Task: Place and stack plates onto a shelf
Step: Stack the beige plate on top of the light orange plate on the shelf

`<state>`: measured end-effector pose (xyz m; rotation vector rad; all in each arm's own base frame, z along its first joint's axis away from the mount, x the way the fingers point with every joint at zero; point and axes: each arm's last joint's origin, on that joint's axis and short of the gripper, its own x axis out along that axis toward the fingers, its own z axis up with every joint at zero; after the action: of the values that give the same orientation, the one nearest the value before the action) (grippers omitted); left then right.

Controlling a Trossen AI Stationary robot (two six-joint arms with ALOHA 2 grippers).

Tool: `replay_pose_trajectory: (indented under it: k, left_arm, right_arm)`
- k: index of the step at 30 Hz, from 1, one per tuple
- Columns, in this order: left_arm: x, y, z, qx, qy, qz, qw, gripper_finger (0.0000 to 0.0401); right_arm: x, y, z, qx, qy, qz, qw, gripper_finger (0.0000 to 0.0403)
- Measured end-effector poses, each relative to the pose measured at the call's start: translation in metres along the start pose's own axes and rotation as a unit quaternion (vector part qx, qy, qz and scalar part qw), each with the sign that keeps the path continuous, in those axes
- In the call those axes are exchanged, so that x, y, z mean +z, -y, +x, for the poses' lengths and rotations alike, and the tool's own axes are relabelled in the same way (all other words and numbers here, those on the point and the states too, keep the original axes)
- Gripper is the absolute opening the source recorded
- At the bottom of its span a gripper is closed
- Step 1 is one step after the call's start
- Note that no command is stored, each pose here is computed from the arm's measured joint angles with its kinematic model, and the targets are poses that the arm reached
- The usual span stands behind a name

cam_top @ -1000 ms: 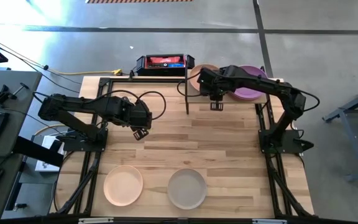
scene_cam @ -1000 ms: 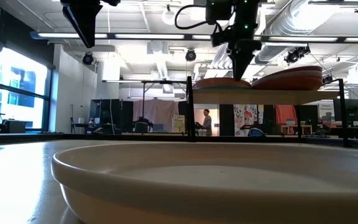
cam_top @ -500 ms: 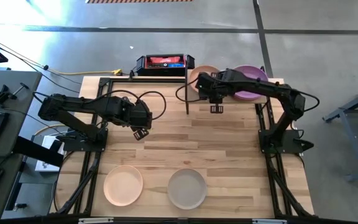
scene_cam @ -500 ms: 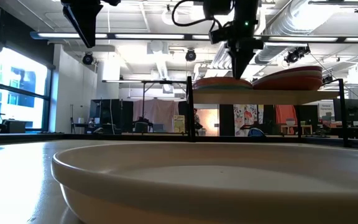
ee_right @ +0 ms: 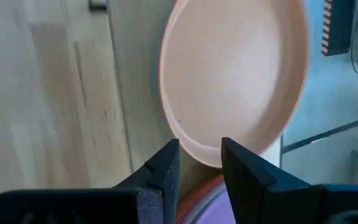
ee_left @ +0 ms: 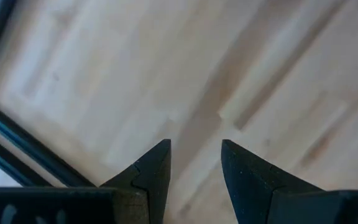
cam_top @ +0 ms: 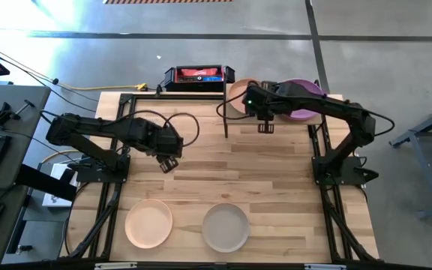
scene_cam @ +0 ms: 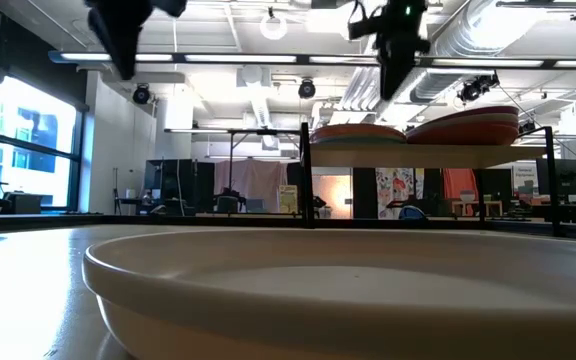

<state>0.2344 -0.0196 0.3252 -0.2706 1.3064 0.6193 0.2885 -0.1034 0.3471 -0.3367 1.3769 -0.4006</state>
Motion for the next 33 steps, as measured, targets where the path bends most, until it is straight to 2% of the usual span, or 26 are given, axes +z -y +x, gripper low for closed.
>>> replay_pose_trajectory:
  k: [3,7,10,13,20,24,33]
  left_arm:
    - [-0.011,0.007,0.01,-0.008,-0.036,0.005,0.999,0.0131]
    - [-0.029,0.019,0.028,-0.013,-0.075,0.022,0.997,0.0131]
    - [-0.041,0.026,0.04,-0.024,-0.105,0.027,0.994,0.0131]
    - [-0.052,0.033,0.049,-0.033,-0.125,0.033,0.991,0.0131]
    - [-0.076,0.046,0.072,-0.052,-0.146,0.069,0.985,0.0131]
    - [-0.09,0.054,0.085,-0.082,-0.163,0.083,0.98,0.0131]
    - [-0.116,0.063,0.099,-0.111,-0.184,0.111,0.97,0.0131]
  right_arm:
    - [0.0,0.001,-0.023,0.02,0.04,0.035,0.998,0.0098]
    - [0.004,-0.001,-0.048,0.086,0.102,0.072,0.988,0.0098]
    - [0.007,-0.003,-0.063,0.119,0.135,0.086,0.98,0.0098]
    - [0.009,-0.007,-0.073,0.127,0.151,0.081,0.977,0.0098]
    - [0.011,-0.017,-0.074,0.134,0.15,0.064,0.977,0.0098]
    - [0.01,-0.02,-0.071,0.137,0.14,0.059,0.979,0.0098]
    - [0.01,-0.02,-0.071,0.137,0.139,0.061,0.979,0.0098]
